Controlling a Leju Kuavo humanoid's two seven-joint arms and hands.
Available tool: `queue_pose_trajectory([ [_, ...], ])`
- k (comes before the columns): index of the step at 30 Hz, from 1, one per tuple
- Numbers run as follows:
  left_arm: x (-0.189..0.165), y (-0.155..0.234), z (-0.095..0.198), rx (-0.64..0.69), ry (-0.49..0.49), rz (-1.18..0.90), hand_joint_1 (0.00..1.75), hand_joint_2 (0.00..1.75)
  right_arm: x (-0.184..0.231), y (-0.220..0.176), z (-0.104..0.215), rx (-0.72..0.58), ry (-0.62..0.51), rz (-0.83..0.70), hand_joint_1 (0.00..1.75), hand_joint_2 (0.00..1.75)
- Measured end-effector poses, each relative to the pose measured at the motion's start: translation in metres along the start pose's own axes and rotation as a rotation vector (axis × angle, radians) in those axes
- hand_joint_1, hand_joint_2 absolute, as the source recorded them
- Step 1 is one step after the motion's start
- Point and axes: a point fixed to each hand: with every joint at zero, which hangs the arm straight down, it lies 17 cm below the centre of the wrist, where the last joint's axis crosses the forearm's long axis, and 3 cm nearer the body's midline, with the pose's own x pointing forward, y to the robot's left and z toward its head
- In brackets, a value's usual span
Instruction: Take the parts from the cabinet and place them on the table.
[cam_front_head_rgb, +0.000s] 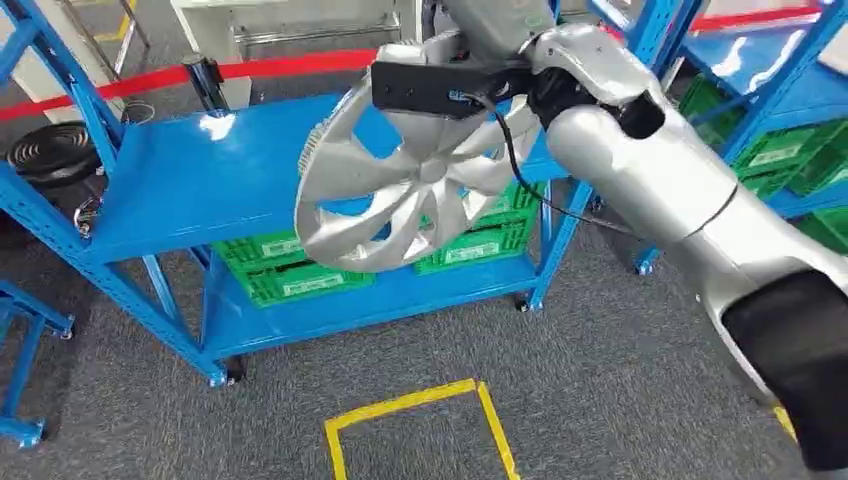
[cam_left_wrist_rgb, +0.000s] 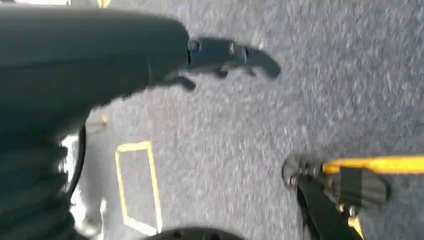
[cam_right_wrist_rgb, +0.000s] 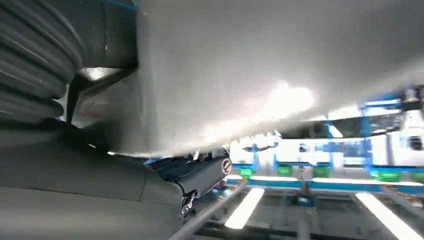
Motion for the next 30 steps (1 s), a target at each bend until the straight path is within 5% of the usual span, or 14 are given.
queue_pose_trajectory([
  [21, 0.000, -0.022, 0.003, -0.019, -0.017, 0.021, 0.00, 1.75, 0.005, 0.028, -0.008, 0.050, 0.013, -0.007, 1.75, 1.75],
  [30, 0.011, 0.007, -0.001, 0.028, -0.047, 0.028, 0.00, 1.75, 0.004, 0.043, -0.015, 0.053, 0.045, 0.002, 1.75, 1.75],
])
